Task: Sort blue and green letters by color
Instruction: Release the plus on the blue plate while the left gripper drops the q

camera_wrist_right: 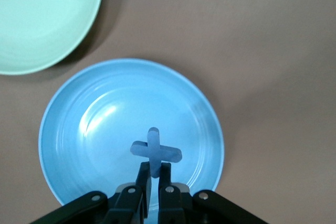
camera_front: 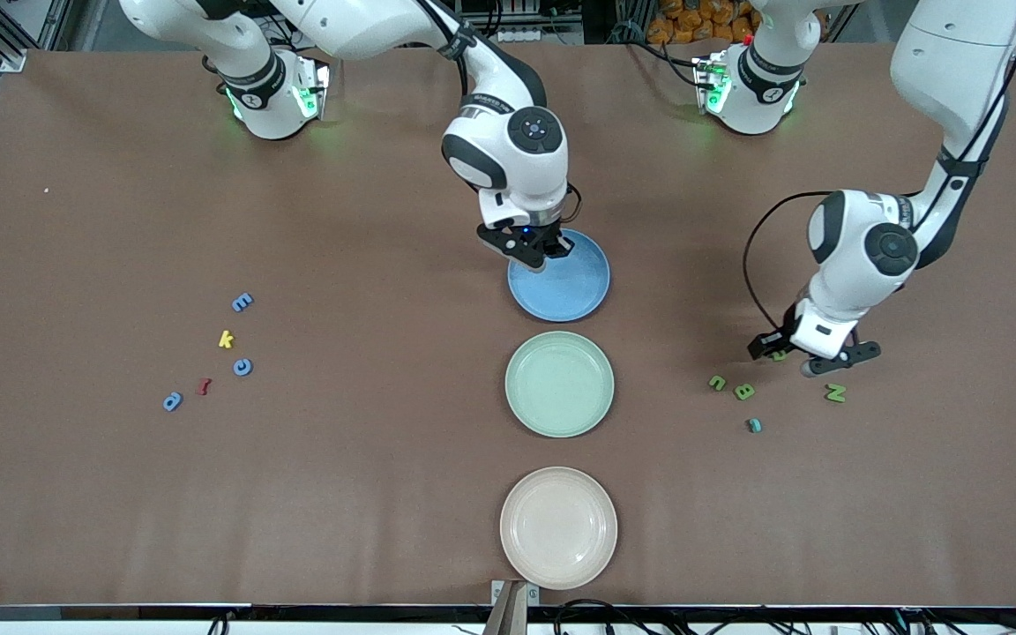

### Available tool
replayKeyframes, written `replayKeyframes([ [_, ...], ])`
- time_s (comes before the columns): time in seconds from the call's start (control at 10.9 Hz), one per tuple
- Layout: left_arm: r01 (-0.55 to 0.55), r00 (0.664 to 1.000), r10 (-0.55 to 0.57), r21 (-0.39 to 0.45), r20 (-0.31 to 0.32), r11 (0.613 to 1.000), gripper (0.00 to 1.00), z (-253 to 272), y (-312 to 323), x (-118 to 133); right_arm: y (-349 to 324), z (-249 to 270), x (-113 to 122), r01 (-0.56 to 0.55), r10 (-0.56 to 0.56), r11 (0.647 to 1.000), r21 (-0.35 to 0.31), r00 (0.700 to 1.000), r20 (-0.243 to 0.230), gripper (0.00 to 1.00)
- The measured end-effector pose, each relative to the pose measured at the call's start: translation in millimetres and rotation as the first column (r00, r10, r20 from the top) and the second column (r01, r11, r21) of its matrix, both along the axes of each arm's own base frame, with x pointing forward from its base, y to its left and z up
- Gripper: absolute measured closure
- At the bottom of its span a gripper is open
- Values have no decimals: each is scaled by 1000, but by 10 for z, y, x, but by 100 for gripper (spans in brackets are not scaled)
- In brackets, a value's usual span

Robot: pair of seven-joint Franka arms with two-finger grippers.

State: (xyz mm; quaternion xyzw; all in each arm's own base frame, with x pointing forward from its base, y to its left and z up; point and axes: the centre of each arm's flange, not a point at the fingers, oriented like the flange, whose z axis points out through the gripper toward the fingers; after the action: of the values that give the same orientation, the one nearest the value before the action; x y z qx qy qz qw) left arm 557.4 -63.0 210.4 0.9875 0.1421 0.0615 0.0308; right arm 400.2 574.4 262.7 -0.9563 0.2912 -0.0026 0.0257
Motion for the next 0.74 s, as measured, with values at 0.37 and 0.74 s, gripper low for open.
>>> replayKeyframes([
  [0.37,-54,998,57,-89,37,995,66,258,-1044,38,88,-111,-36,16,-16,1000,10,1000,13,80],
  [0.74,-157,985,166,-185,35,970,66,344,-2102,100,27,-46,88,11,-11,1000,0,1000,23,28],
])
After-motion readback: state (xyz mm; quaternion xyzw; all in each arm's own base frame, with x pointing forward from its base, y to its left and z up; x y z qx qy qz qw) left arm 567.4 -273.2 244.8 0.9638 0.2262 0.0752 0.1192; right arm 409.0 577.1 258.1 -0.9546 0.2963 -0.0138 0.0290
